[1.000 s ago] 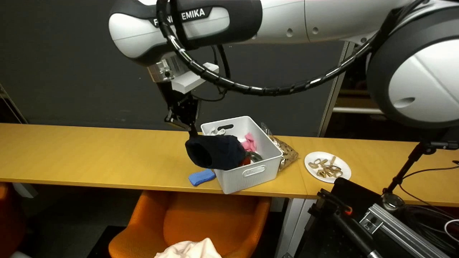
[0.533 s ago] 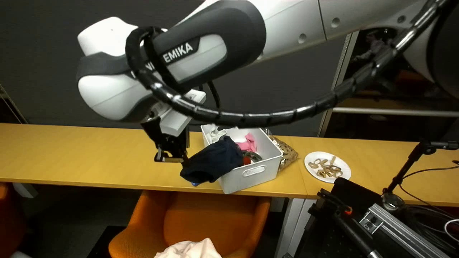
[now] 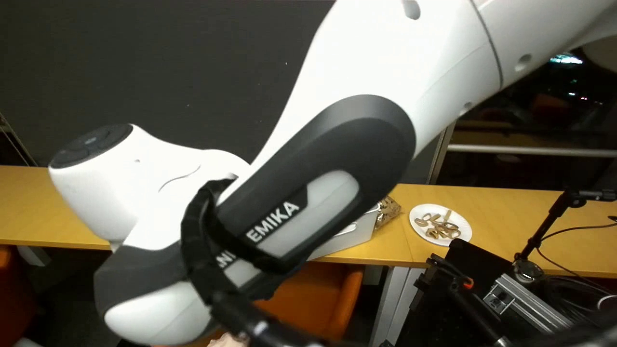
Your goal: Remove the peach and blue shirts from the white basket and put them on the backrest of the orange chair
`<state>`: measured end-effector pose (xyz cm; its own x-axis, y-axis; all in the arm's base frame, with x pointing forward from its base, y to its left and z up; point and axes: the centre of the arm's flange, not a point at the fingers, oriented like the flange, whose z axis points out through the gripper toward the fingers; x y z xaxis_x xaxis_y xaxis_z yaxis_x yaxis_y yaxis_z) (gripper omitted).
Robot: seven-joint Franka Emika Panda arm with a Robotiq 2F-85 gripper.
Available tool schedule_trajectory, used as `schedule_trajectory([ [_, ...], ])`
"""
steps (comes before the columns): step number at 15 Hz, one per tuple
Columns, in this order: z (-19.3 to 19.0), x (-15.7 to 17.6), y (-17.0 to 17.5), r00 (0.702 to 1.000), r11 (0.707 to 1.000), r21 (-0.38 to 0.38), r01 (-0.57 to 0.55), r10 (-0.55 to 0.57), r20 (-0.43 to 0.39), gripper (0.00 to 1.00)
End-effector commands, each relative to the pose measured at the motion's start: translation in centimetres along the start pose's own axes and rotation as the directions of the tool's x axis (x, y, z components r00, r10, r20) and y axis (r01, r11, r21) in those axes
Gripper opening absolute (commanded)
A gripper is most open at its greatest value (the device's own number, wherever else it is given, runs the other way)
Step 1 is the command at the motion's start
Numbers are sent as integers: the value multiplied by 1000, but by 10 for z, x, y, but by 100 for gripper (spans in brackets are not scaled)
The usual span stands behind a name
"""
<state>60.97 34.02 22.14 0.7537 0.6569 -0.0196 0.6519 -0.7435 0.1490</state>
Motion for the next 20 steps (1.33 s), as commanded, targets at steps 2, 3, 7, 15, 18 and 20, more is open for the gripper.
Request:
schedule_trajectory([
  [2,-23,-71,-71,979,987,105,125,-105,-172,0],
  [3,-28,-78,-85,969,980,120,158,-130,-211,0],
  [7,-57,-115,-129,924,950,173,261,-194,-330,0],
  [15,-95,-190,-137,873,930,191,314,-203,-443,33],
  [18,-100,-199,-117,838,953,134,271,-165,-521,55],
  [20,-106,-203,-100,800,977,78,197,-114,-589,69],
])
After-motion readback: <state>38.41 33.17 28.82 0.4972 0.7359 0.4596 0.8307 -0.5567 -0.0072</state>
